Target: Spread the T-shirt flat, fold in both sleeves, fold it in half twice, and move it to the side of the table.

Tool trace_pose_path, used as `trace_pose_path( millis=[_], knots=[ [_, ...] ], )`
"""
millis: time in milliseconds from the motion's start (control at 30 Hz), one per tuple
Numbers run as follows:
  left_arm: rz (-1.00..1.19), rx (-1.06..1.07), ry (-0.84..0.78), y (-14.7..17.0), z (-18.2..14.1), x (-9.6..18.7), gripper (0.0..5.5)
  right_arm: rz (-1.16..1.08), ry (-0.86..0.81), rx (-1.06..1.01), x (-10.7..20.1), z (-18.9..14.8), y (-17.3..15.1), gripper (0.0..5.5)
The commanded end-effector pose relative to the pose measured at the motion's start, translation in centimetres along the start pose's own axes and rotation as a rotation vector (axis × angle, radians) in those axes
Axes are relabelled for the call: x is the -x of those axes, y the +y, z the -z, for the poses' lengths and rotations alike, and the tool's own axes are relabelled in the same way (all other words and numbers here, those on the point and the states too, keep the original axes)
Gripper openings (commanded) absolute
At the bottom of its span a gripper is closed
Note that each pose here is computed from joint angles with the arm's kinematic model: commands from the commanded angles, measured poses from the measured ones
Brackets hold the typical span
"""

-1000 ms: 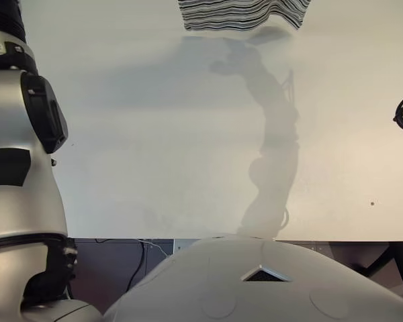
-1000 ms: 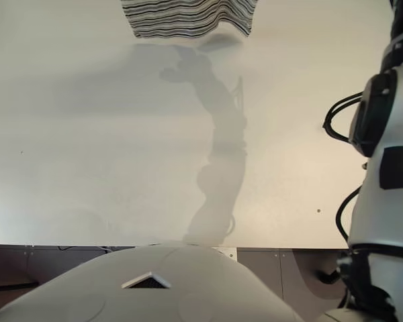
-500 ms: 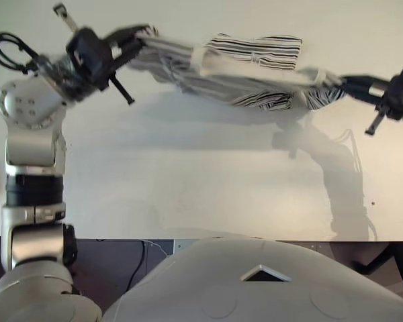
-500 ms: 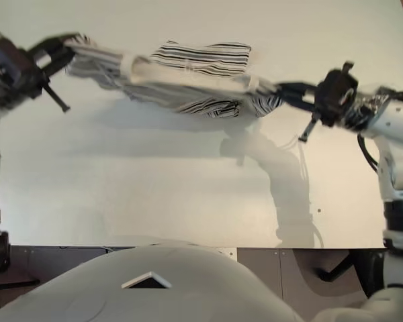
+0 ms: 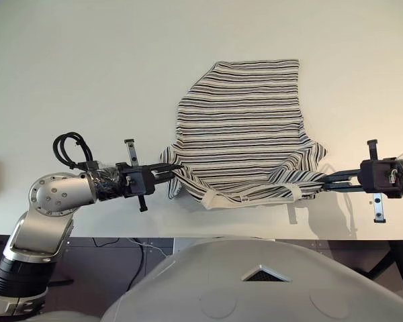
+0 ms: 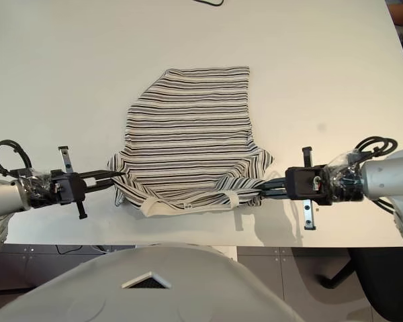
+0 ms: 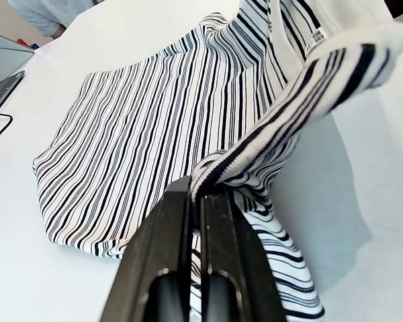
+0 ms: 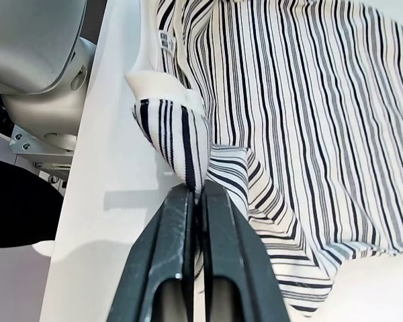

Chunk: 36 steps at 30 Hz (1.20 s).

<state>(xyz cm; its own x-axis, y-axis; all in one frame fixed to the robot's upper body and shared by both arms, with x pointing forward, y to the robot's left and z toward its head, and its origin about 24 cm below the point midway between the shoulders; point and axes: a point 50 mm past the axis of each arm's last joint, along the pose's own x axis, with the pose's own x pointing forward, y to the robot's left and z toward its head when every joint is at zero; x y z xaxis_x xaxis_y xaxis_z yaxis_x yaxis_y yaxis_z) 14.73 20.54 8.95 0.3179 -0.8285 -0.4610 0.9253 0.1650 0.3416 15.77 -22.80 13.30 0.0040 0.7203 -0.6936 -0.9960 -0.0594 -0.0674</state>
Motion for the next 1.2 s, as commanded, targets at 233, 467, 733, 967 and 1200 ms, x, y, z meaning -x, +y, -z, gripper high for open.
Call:
trace_pose_path(
  millis=[233,467,733,967,1200],
  knots=[
    [0.119,0.019,0.008,-3.6,0.5,-0.9,0.10,-0.109,0.016,-0.030,-0.9,0.4,1.7,0.12],
    [0.173,-0.055,0.080,-5.5,1.7,-1.4,0.42,-0.197,0.096,-0.029,-1.4,2.0,2.3,1.04],
    [0.248,0.084,0.121,-4.6,0.6,1.1,1.12,-0.073,0.251,0.011,-0.3,5.1,0.6,1.61],
    [0.088,0.270,0.027,-1.0,-1.9,3.2,1.12,0.354,0.331,0.198,2.7,4.7,-9.5,1.61],
    [-0.172,0.241,0.049,0.1,-1.4,3.1,1.12,0.532,-0.142,0.325,-8.8,-5.1,-17.2,1.61]
  ],
)
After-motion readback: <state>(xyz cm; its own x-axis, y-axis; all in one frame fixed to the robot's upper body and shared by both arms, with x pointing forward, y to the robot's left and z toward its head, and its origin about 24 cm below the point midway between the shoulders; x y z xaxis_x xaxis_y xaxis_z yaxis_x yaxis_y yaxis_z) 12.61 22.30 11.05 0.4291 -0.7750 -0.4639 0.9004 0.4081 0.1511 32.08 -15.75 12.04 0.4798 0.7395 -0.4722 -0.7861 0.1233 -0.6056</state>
